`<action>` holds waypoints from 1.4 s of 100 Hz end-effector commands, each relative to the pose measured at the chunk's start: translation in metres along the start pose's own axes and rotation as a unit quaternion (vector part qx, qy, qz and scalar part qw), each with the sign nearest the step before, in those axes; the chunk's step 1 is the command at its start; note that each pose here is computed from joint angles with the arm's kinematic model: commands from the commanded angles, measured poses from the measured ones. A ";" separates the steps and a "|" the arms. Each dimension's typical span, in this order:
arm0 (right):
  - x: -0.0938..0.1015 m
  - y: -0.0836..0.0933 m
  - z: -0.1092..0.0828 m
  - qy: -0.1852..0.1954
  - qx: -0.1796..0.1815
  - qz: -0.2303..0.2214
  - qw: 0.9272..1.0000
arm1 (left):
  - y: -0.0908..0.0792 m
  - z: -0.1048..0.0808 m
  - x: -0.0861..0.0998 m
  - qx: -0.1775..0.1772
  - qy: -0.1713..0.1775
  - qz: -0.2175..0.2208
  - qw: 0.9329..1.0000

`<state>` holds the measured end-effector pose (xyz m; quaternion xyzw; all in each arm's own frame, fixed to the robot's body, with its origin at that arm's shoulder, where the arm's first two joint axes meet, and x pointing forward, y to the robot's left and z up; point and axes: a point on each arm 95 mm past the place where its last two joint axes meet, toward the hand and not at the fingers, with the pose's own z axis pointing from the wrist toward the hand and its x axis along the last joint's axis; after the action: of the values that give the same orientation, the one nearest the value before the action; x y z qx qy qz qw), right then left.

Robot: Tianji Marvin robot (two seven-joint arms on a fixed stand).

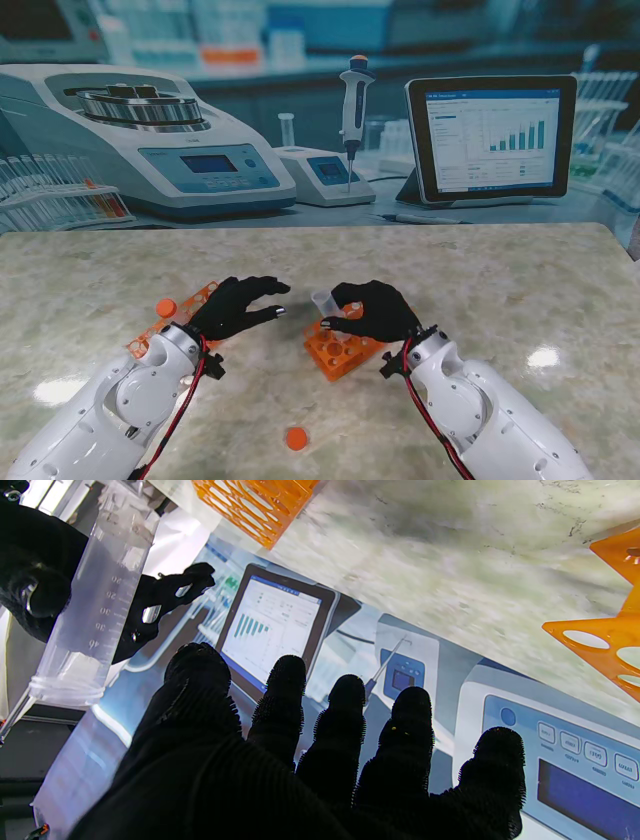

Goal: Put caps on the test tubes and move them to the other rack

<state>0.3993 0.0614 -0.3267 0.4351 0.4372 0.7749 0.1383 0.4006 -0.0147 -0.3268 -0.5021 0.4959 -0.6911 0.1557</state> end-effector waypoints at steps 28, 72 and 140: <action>0.011 0.000 0.005 0.005 -0.026 0.024 0.999 | 0.000 0.000 0.002 -0.001 0.002 -0.001 1.000; 0.016 -0.003 0.002 0.011 0.010 0.081 0.997 | 0.000 0.001 0.002 -0.001 0.001 -0.002 1.000; 0.022 0.001 -0.004 0.027 0.012 0.120 0.992 | 0.000 0.001 0.002 -0.001 0.000 -0.001 1.000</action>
<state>0.3873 0.0698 -0.3150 0.4638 0.3964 0.7916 0.0336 0.4010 -0.0158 -0.3266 -0.5023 0.4957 -0.6914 0.1546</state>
